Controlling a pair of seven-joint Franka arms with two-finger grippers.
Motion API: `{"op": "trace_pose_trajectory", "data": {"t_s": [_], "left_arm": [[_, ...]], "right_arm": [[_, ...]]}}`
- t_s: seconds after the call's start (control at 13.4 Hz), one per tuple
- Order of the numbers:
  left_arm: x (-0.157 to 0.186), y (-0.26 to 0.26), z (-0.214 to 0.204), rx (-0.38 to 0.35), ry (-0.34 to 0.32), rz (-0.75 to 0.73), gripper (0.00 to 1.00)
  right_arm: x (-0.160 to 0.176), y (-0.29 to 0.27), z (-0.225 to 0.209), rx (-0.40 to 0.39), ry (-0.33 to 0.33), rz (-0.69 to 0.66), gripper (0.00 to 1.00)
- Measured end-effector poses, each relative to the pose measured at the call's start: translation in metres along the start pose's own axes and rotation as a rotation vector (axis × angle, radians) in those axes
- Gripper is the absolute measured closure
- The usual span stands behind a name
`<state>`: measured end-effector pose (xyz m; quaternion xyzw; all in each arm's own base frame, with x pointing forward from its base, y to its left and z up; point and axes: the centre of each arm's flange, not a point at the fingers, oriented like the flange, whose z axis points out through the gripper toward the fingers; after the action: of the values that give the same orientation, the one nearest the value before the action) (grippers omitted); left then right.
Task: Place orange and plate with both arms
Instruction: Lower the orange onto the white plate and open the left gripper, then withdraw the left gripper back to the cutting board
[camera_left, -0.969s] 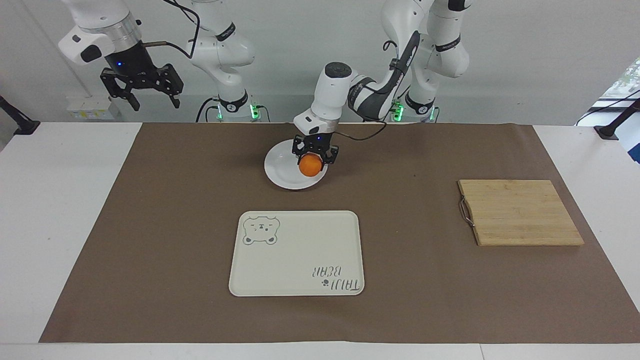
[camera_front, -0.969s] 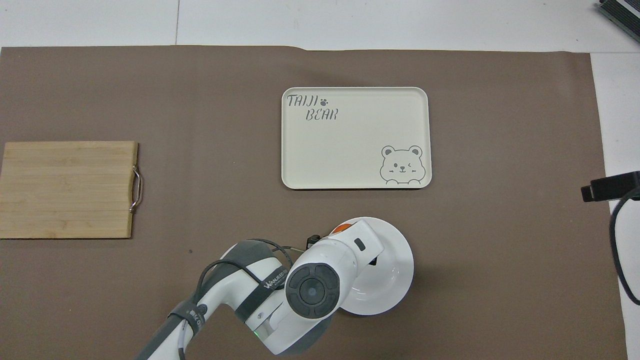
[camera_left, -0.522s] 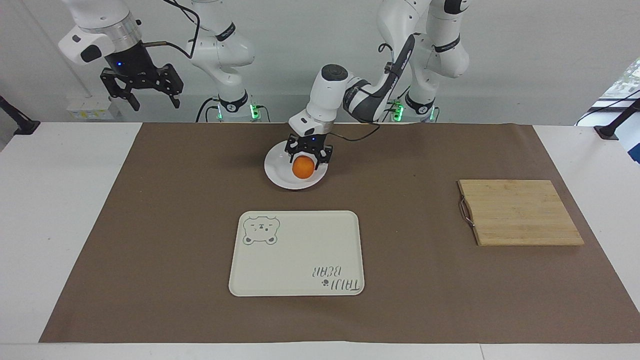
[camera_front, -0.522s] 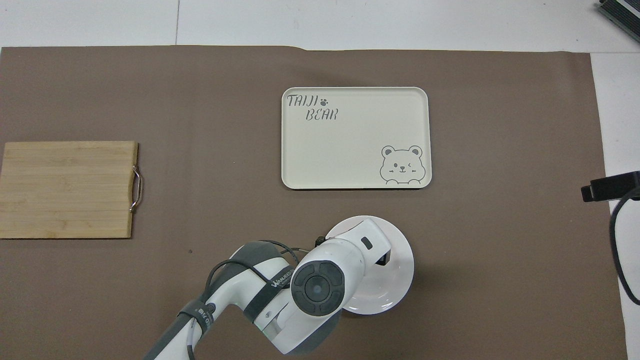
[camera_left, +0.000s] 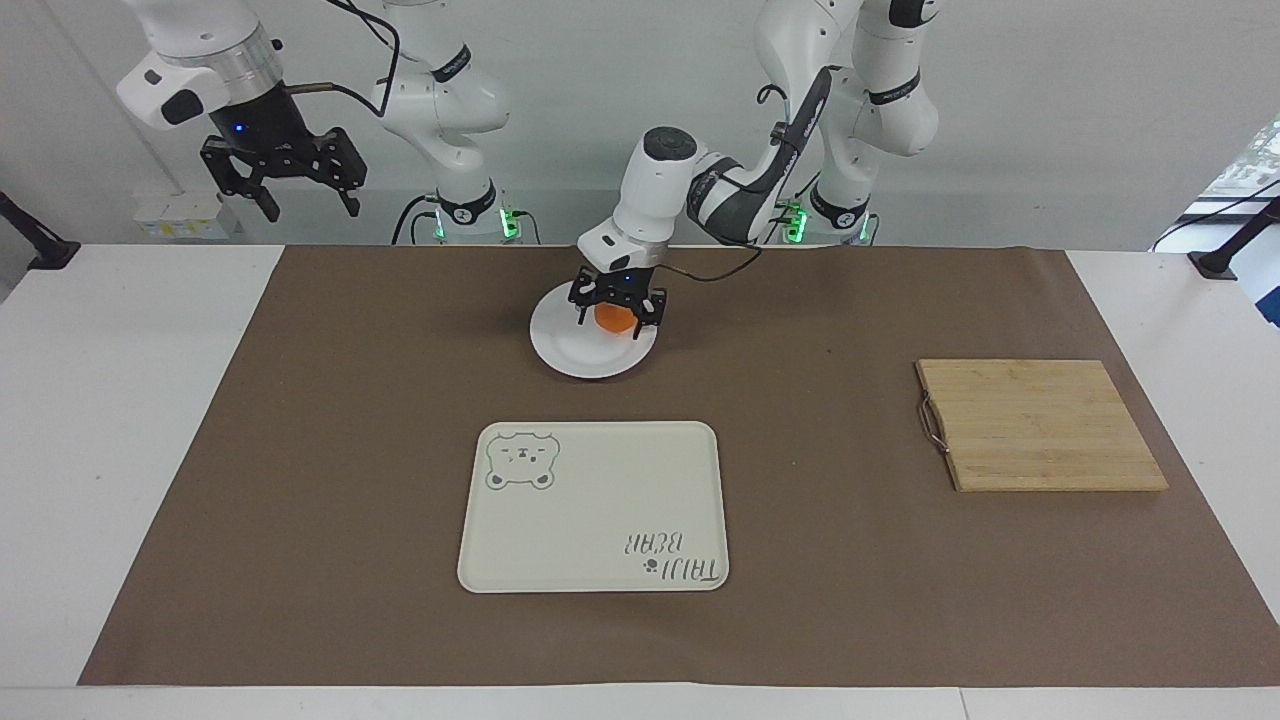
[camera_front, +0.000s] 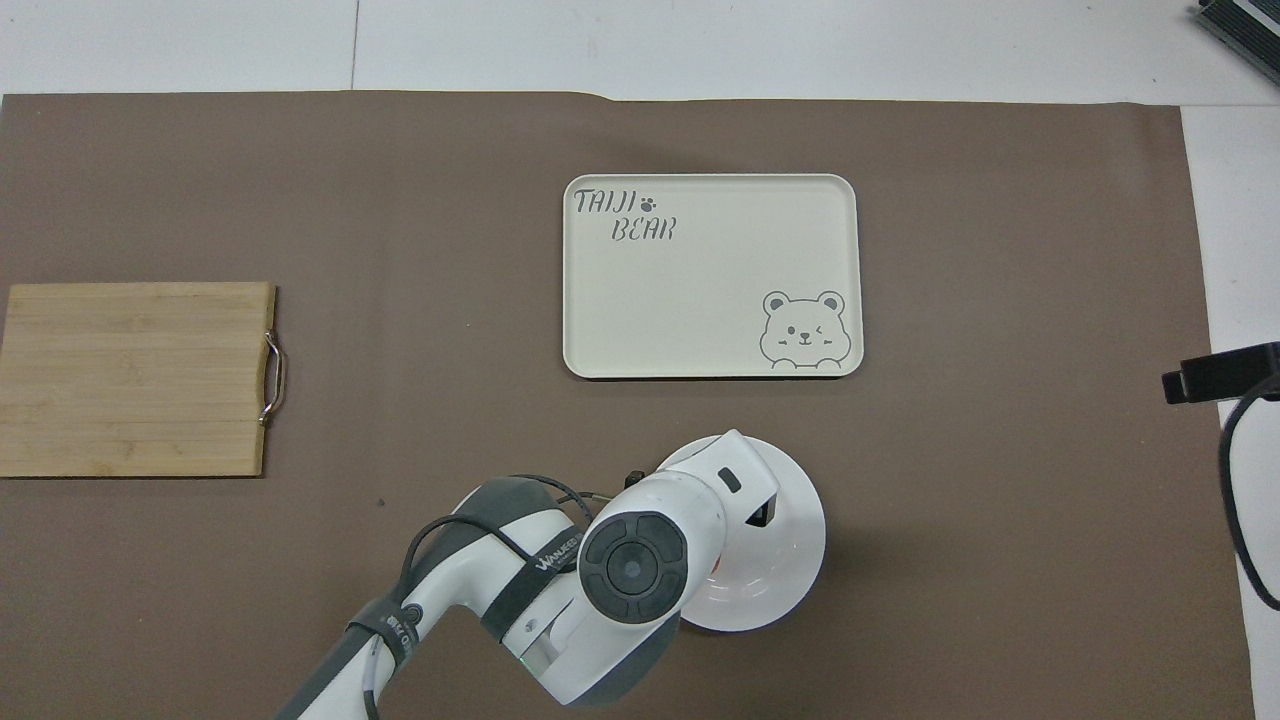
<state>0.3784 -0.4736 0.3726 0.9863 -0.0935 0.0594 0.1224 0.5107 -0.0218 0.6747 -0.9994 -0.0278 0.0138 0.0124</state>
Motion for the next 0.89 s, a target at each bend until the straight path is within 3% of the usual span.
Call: {"op": "trace_pose_trajectory", "data": {"t_s": [0.3,0.89], "left_arm": [[0.022,-0.044,-0.038,0.079,-0.061,0.001,0.00],[0.102,-0.247,-0.163,0.184,0.025,-0.064,0.00]], "right_arm": [[0.000,0.000,0.000,0.000,0.000,0.000,0.00],[0.000,0.000,0.000,0.000,0.000,0.000,0.00]]}}
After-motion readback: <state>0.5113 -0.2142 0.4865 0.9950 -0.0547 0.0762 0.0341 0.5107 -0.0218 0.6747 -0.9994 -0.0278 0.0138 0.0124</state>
